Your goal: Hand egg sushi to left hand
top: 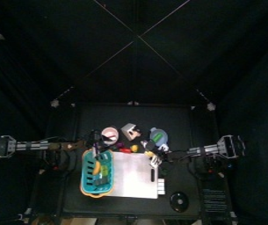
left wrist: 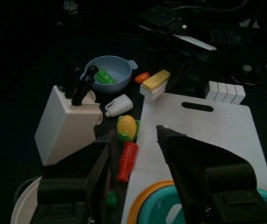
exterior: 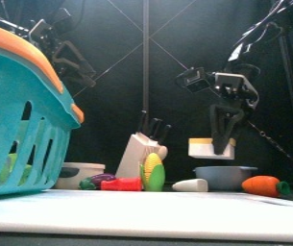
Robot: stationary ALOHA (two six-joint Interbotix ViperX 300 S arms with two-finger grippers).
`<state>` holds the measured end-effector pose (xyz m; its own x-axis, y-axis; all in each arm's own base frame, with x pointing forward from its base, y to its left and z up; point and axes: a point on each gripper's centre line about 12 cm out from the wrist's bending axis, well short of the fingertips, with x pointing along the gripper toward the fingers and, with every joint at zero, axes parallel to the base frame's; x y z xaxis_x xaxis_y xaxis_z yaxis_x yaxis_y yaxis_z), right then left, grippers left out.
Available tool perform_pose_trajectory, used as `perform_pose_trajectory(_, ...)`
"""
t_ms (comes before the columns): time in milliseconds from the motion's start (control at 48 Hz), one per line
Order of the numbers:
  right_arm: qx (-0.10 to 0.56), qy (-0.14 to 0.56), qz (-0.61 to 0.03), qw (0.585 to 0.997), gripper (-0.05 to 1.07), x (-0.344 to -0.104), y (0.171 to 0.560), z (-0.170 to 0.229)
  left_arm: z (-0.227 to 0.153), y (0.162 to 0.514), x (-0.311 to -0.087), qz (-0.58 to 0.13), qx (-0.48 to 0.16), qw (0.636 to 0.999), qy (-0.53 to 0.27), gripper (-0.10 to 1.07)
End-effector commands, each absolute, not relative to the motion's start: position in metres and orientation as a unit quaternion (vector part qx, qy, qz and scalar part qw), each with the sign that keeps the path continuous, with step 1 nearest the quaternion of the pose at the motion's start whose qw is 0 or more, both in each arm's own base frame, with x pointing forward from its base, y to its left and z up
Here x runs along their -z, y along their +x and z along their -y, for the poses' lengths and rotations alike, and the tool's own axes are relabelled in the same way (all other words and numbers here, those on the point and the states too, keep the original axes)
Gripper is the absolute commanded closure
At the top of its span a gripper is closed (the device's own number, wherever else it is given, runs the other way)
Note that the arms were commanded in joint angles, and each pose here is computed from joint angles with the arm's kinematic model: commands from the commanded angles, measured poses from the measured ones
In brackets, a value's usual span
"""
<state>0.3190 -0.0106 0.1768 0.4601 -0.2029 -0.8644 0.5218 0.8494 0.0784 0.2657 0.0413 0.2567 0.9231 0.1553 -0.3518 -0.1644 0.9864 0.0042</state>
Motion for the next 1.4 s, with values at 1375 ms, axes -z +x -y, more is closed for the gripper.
perform_pose_trajectory(1375,0.087,0.211,-0.279,0.933,0.45,-0.247,0.33,-0.008,0.015,0.399,-0.225,-0.061,0.019,0.888,0.455,-0.05)
